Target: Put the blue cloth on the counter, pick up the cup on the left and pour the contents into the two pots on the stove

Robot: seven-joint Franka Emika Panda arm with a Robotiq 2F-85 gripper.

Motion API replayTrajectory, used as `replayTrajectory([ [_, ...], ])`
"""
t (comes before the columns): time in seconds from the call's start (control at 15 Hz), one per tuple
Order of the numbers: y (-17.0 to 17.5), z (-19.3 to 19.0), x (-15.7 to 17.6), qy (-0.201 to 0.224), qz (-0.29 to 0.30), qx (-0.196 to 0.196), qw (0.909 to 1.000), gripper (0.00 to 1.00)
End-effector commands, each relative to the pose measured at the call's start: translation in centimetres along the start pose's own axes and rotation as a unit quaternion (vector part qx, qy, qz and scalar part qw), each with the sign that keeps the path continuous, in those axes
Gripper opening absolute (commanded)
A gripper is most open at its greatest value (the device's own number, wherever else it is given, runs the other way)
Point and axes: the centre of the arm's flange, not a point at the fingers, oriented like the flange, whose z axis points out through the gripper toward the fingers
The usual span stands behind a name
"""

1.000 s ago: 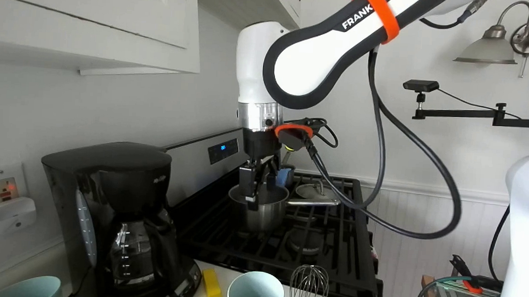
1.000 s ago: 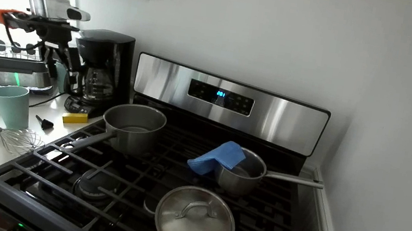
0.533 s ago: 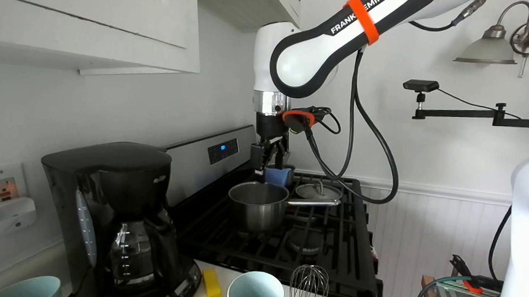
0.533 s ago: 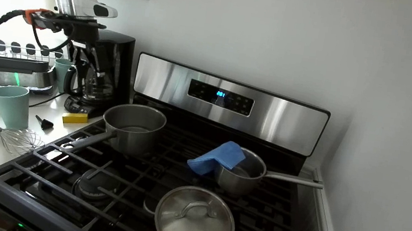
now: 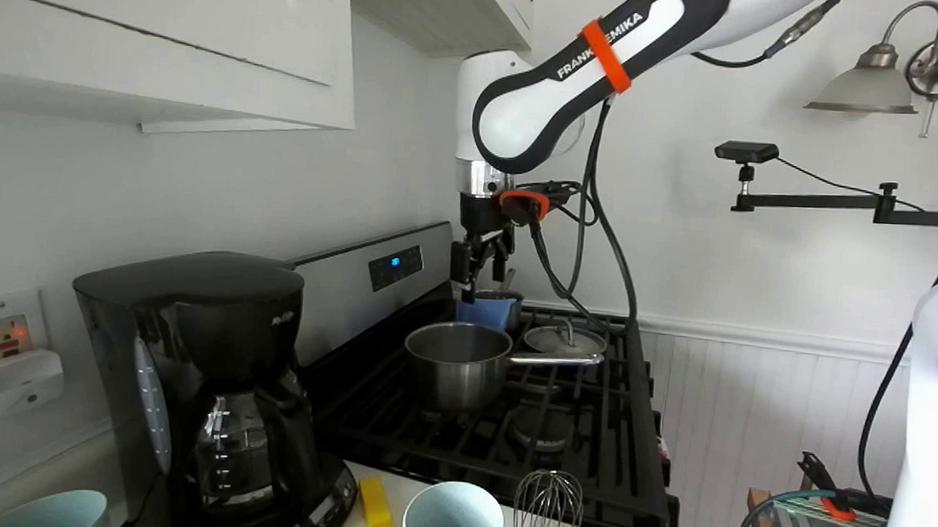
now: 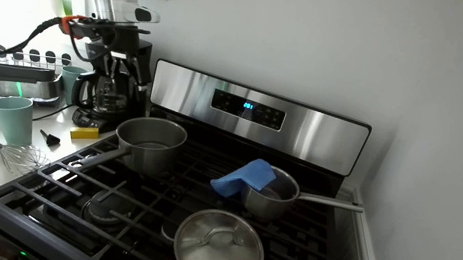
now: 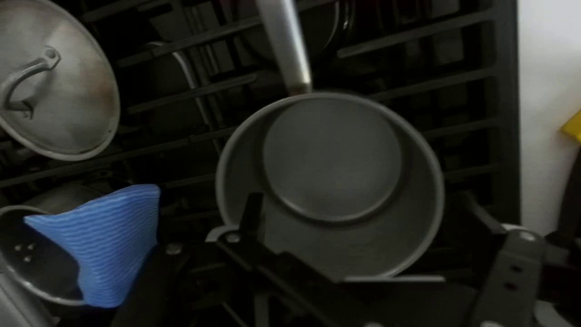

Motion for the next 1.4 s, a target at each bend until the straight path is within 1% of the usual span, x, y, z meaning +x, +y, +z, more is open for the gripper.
replayTrajectory([
  [0.0,6.2,1.6,5.2,-0.003,0.013,-0.021,0.9997,1.00],
  [0.07,7.9,2.4,6.0,-0.003,0.015,-0.021,0.9997,1.00],
  [0.13,9.5,3.0,6.6,-0.003,0.028,-0.029,0.9992,1.00],
  [0.27,12.3,4.3,7.6,-0.005,0.037,-0.024,0.9990,1.00],
  [0.4,14.6,5.9,8.3,0.004,0.038,-0.023,0.9990,1.00],
  [0.47,15.6,6.4,9.2,0.012,0.033,-0.025,0.9991,1.00],
  [0.6,17.3,8.1,9.8,0.030,0.020,-0.015,0.9992,1.00],
  [0.8,19.7,10.8,11.4,0.040,0.004,-0.005,0.9992,1.00],
  [0.93,21.1,12.1,12.0,0.033,0.001,0.002,0.9994,1.00],
  [1.0,21.6,12.8,12.3,0.028,0.001,0.000,0.9996,1.00],
  [1.07,22.1,13.3,12.4,0.016,0.009,-0.009,0.9998,1.00],
  [1.2,22.7,14.5,12.7,-0.002,0.045,-0.028,0.9986,1.00],
  [1.33,23.2,15.6,12.8,-0.022,0.088,-0.040,0.9951,1.00],
])
